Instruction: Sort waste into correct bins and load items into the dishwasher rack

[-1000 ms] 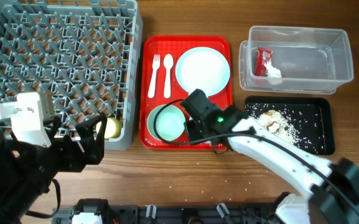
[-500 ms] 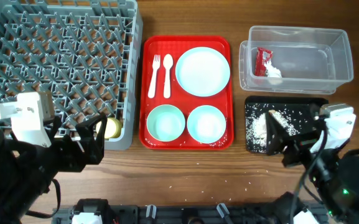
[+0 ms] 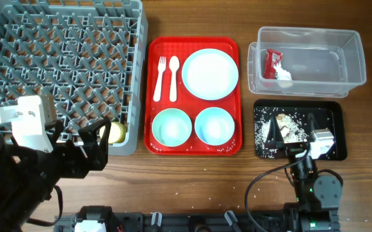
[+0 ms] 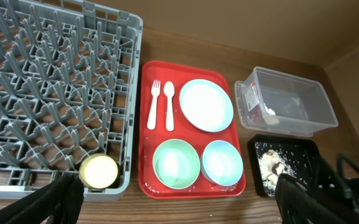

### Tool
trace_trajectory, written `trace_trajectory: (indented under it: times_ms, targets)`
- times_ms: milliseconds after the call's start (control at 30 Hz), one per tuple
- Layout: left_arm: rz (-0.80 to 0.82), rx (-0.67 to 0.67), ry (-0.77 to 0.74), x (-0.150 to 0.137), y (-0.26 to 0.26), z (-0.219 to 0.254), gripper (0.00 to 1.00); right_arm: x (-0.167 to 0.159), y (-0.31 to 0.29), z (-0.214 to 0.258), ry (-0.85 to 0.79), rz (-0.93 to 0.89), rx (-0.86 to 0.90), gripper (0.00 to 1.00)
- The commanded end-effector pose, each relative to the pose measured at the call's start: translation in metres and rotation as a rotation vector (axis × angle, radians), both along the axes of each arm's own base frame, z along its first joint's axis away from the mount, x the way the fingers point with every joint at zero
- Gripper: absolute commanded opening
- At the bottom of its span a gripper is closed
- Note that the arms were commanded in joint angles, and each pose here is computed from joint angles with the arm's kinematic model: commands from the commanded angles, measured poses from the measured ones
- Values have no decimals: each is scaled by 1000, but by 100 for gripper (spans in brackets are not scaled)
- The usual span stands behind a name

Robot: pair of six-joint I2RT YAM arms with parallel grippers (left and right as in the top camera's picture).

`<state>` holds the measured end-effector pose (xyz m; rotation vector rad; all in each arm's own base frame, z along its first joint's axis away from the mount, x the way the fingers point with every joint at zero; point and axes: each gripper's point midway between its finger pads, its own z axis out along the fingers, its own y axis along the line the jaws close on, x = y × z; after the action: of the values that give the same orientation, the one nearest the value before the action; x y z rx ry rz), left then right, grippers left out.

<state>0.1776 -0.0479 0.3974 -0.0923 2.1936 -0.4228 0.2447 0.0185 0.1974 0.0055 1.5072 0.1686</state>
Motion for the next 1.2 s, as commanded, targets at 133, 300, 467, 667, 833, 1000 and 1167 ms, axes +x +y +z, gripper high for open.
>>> trace_trajectory:
  times_ms: [133,300,467,667,833,1000,1167]
  targets:
    - [-14,14,-16,0,-1,3,100,2,2,-23,70,13,18,100]
    - [-14,14,-16,0,-1,3,100,2,2,-25,80,13,18,100]
    - [-123,-96,13,-10,-25,5,100,2,2,-25,80,13,18,100]
    - [69,-81,368,28,-5,-64,92,2,2,-25,80,13,18,100]
    - [146,72,725,36,-6,-162,69,2,2,-25,80,12,18,100]
    - [136,83,701,17,-34,-203,68,2,2,-25,80,13,18,100]
    - [83,106,643,16,-53,-200,68,2,2,-25,80,13,18,100]
